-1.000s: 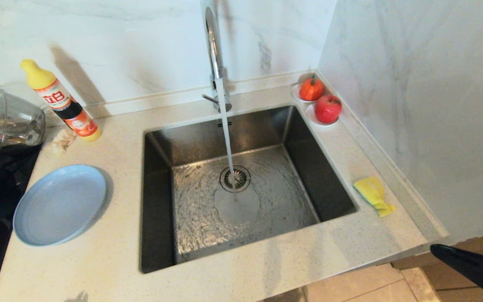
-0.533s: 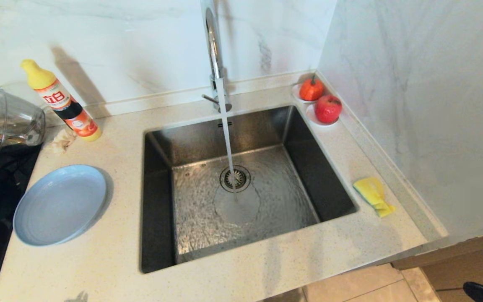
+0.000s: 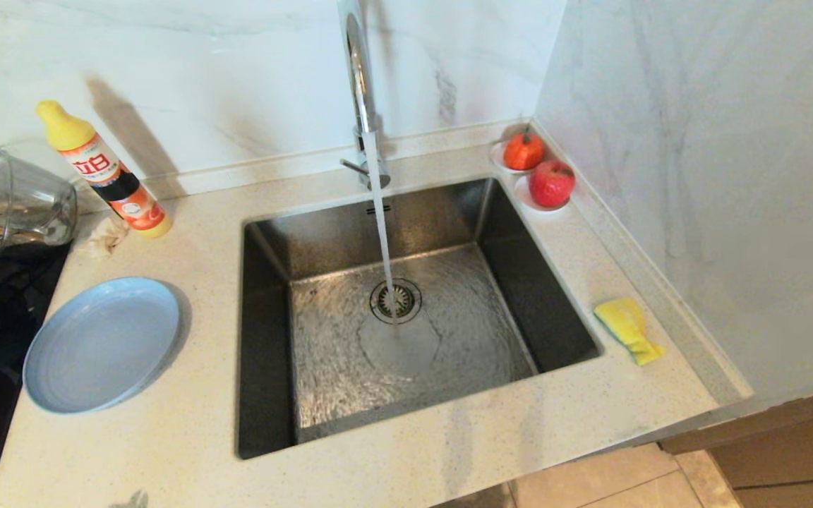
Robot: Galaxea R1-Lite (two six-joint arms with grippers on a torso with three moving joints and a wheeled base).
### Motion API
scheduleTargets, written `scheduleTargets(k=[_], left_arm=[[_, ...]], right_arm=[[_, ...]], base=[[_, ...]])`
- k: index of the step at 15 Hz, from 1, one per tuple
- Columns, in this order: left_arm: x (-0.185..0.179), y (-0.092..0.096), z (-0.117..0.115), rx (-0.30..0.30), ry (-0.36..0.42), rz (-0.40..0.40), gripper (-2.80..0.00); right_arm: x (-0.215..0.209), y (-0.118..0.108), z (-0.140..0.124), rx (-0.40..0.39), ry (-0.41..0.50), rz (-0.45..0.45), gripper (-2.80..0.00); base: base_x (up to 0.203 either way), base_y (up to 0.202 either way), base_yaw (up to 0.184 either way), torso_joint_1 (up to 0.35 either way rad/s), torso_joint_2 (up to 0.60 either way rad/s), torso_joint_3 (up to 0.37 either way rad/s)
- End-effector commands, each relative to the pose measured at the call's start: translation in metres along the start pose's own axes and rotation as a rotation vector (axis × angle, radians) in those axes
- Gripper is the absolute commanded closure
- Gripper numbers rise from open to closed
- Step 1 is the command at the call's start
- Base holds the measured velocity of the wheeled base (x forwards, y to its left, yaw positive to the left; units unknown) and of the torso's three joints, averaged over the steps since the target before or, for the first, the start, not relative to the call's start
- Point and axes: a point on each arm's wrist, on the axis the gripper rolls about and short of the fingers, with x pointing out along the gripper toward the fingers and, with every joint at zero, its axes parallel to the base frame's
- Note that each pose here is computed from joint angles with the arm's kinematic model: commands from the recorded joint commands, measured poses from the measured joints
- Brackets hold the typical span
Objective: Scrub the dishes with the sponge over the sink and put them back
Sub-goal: Turn off the faucet
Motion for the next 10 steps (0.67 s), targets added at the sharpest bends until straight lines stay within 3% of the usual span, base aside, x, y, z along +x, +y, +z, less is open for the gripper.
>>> scheduleTargets(k=[1,3,10], left_arm=[[0.002,0.000,-0.009,0.000,0.032,-0.001,0.00],[0.002,0.000,-0.009,0.000,0.032,-0.001,0.00],[0.002,0.000,-0.009,0.000,0.032,-0.001,0.00]], right_arm=[[-0.012,0.001,-0.008,-0.004,-0.095,-0.114,0.00],[-0.013,0.000,-0.018,-0.033,-0.092,-0.199,0.00],[-0.013,0.000,-0.020,-0.028,-0.080,-0.200,0.00]], base=[[0.000,0.000,0.000,0.000,0.00,0.000],[0.000,0.000,0.000,0.000,0.00,0.000],[0.000,0.000,0.000,0.000,0.00,0.000]])
